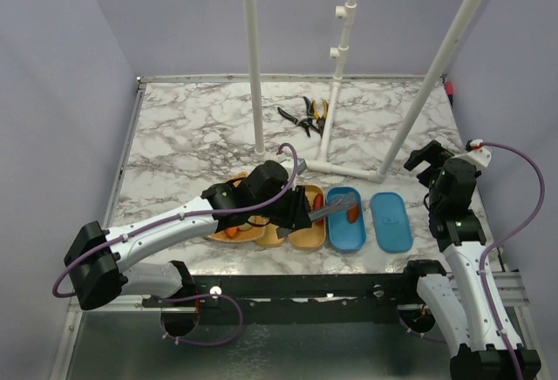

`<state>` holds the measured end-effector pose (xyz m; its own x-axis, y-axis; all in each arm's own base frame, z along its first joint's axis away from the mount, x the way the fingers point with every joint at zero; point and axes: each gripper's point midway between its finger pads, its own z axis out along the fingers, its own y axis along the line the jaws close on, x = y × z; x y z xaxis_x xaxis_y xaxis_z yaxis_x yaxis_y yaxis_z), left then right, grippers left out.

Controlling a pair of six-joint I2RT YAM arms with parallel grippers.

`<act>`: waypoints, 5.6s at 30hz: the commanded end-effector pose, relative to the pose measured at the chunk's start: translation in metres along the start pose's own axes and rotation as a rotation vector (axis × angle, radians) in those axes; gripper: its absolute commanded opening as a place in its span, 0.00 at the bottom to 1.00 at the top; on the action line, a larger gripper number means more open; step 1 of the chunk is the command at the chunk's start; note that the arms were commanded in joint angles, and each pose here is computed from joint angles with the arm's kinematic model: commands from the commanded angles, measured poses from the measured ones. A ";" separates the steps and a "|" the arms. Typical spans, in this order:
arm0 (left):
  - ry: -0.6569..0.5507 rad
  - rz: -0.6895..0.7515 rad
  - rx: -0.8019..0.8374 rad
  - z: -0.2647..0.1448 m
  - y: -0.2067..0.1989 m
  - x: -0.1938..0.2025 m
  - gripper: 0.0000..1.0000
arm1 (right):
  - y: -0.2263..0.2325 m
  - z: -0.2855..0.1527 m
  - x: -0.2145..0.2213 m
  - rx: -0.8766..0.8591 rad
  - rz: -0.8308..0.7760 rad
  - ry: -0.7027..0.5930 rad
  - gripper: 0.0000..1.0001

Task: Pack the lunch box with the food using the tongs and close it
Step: Place the fake food in the packing box, then pick up the fake food from the plate.

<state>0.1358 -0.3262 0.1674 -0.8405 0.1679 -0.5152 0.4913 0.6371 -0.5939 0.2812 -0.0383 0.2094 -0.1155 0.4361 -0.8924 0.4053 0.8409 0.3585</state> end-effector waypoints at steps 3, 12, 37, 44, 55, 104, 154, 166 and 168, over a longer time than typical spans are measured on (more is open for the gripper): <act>-0.074 0.055 -0.004 -0.018 -0.011 -0.043 0.37 | -0.002 -0.005 -0.011 0.010 -0.003 -0.033 1.00; -0.117 0.034 -0.051 -0.055 0.006 -0.082 0.37 | 0.005 -0.009 -0.016 -0.029 -0.006 -0.045 1.00; 0.002 0.042 -0.325 -0.116 0.072 -0.030 0.32 | 0.008 -0.014 -0.014 -0.062 0.004 -0.051 1.00; 0.037 0.041 -0.430 -0.128 0.094 -0.028 0.32 | 0.005 -0.012 -0.010 -0.052 0.005 -0.040 1.00; -0.026 0.062 -0.541 -0.148 0.114 -0.028 0.32 | 0.010 -0.012 -0.020 -0.036 0.013 -0.015 1.00; -0.100 -0.180 -0.677 -0.169 0.146 0.031 0.38 | 0.016 -0.018 0.008 -0.117 0.002 0.061 1.00; -0.149 -0.104 -0.569 -0.157 0.127 0.000 0.17 | 0.014 -0.010 0.026 -0.111 0.017 0.103 1.00; -0.155 -0.026 -0.493 -0.170 0.106 -0.007 0.13 | 0.011 -0.011 0.028 -0.101 0.012 0.104 1.00; -0.139 -0.020 -0.491 -0.170 0.106 -0.004 0.12 | 0.011 -0.010 0.028 -0.099 0.014 0.104 1.00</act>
<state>0.1562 -0.1282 0.1956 -0.8165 0.0397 -0.5760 0.2181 0.9449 -0.2441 0.2740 -0.0133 0.1962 -0.2013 0.4699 -0.8594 0.3100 0.8629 0.3992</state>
